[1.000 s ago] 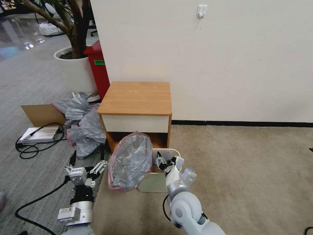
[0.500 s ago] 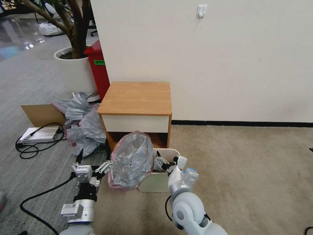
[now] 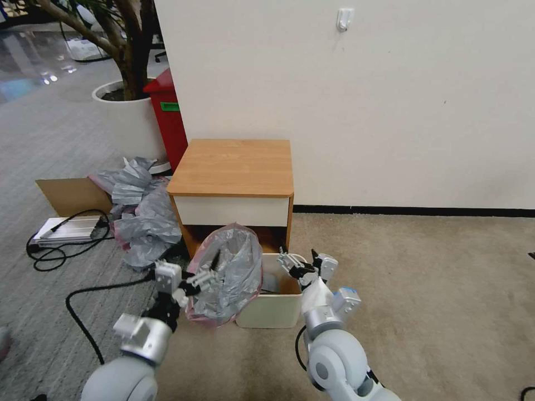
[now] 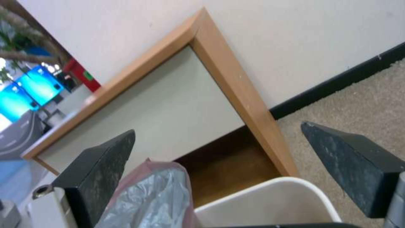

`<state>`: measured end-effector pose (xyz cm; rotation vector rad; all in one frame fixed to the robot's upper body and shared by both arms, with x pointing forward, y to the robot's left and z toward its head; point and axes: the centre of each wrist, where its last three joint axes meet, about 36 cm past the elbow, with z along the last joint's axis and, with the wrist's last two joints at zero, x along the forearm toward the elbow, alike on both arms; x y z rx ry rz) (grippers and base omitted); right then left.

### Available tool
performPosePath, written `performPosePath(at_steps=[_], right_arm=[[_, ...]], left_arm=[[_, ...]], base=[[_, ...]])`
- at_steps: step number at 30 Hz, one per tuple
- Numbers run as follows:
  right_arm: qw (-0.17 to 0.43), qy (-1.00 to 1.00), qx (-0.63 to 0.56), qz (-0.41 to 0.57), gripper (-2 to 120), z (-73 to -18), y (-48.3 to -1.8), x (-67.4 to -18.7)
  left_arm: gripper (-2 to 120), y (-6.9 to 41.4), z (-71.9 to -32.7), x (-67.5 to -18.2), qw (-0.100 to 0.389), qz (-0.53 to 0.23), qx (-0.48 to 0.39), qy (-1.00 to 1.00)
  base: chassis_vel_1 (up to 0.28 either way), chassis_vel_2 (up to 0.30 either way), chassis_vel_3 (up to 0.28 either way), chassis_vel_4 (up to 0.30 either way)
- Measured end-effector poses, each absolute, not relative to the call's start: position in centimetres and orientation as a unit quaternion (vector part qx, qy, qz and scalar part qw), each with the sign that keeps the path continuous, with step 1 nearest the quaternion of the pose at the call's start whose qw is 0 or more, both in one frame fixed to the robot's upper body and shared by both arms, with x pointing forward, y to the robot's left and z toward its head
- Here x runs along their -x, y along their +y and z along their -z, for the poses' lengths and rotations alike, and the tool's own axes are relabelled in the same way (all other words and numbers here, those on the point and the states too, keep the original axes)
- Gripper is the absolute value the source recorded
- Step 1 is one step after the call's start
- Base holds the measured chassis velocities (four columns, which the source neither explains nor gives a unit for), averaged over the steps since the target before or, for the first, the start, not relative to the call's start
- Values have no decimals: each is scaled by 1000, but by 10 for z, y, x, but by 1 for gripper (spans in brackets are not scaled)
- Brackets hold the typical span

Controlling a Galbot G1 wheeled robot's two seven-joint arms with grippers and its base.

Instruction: Pick up the garbage bag from the table and place it over the trash can.

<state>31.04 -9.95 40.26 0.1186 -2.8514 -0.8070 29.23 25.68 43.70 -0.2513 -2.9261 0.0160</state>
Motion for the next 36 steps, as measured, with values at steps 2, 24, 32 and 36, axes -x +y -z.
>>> performPosePath(at_steps=[2,24,32,36], right_arm=[[86,-958,-37,273,100,-402,-102,-305],[90,-960,-2,266,100,-388,-117,-288],[84,-960,1,267,100,-389,-119,-286],[81,-960,1,269,100,-391,-118,-284]], left_arm=[[100,258,-435,-305,152,-22,92,-984],[100,259,-448,-361,277,103,107,-949],[100,250,-442,-369,292,114,142,-939],[100,246,-436,-371,298,117,155,-935]], base=[[0,0,0,0],[0,0,0,0],[0,0,0,0],[0,0,0,0]])
